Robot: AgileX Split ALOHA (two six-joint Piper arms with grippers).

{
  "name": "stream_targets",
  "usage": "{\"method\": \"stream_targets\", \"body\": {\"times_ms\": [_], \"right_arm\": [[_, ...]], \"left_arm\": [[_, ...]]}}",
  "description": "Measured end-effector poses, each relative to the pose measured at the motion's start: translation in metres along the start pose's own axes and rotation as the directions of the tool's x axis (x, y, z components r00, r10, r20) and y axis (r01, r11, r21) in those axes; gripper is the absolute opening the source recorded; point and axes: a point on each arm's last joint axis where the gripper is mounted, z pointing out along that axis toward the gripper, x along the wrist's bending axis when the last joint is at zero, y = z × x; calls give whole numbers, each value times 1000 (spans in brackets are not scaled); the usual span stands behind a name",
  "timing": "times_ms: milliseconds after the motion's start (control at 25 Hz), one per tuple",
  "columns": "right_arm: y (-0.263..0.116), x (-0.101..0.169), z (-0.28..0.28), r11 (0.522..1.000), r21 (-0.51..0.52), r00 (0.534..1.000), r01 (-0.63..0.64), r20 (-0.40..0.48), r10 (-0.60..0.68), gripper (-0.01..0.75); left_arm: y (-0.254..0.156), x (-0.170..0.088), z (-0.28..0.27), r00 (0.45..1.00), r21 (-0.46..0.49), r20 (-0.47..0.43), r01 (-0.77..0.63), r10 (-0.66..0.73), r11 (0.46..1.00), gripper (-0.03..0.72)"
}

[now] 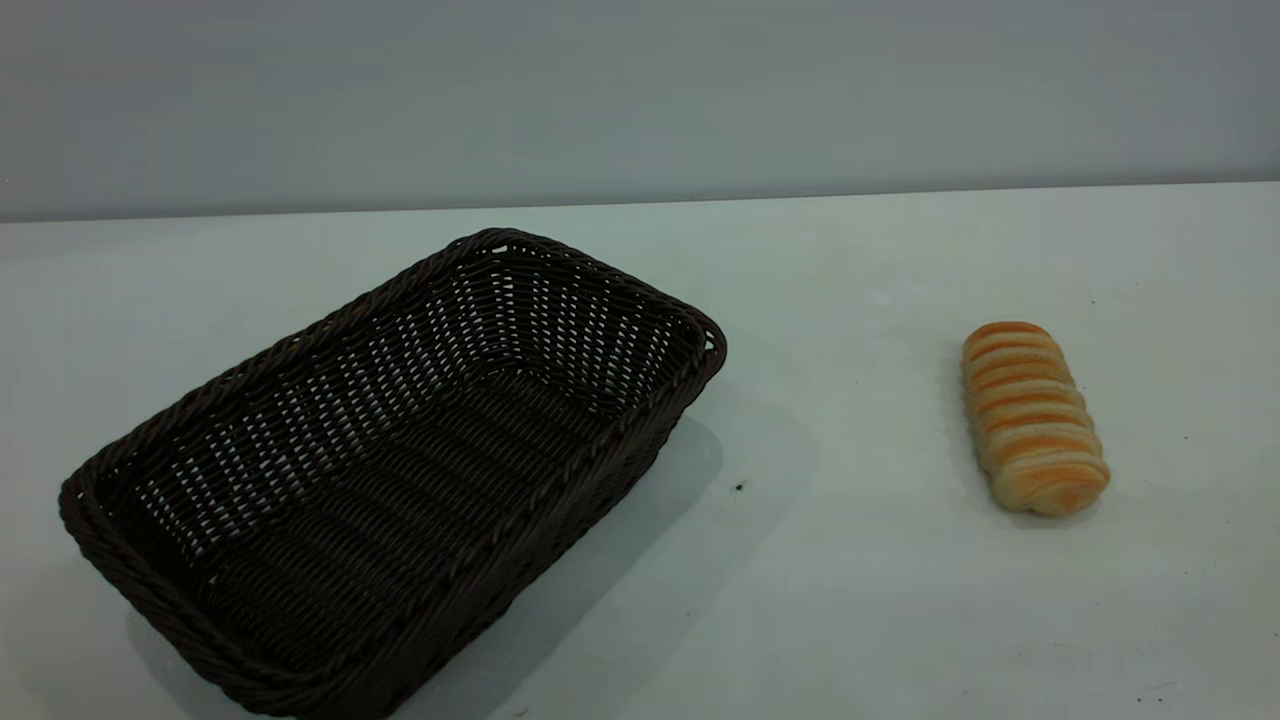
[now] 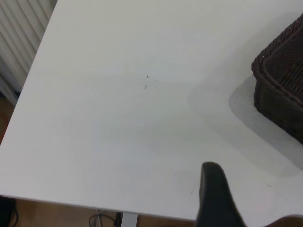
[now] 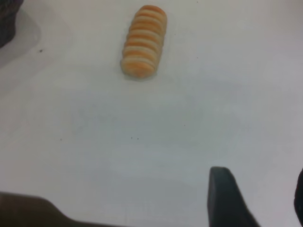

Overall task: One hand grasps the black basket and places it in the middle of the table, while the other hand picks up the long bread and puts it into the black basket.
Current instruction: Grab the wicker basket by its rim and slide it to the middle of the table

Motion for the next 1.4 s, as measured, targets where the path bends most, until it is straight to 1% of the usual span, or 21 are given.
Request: {"method": "stream_targets", "body": {"times_ms": [1000,1120,1200,1280,1320,1400], "right_arm": [[0,0,0,1000,0,1000,0,-1,0,333],[0,1,0,1000,-3,1000,-16,-14,16,333],[1,4,0,999,-10,998,-37,-45,37,333],[3,6,-1,998,-32,996,-54,-66,52,333],[6,6,-1,997,-56,996,-61,-73,57,333],[12,7,-4,992,-105,994,-76,-88,67,333]], "left_arm": [[0,0,0,1000,0,0,0,0,1000,513],[0,-1,0,1000,1,20,12,-12,1000,513],[3,-2,-2,999,-23,48,19,-18,1000,513],[12,-2,-13,998,-97,60,30,-24,995,513],[18,-2,-17,997,-125,68,39,-31,991,513],[32,-4,-22,994,-142,93,62,-49,988,513]]}}
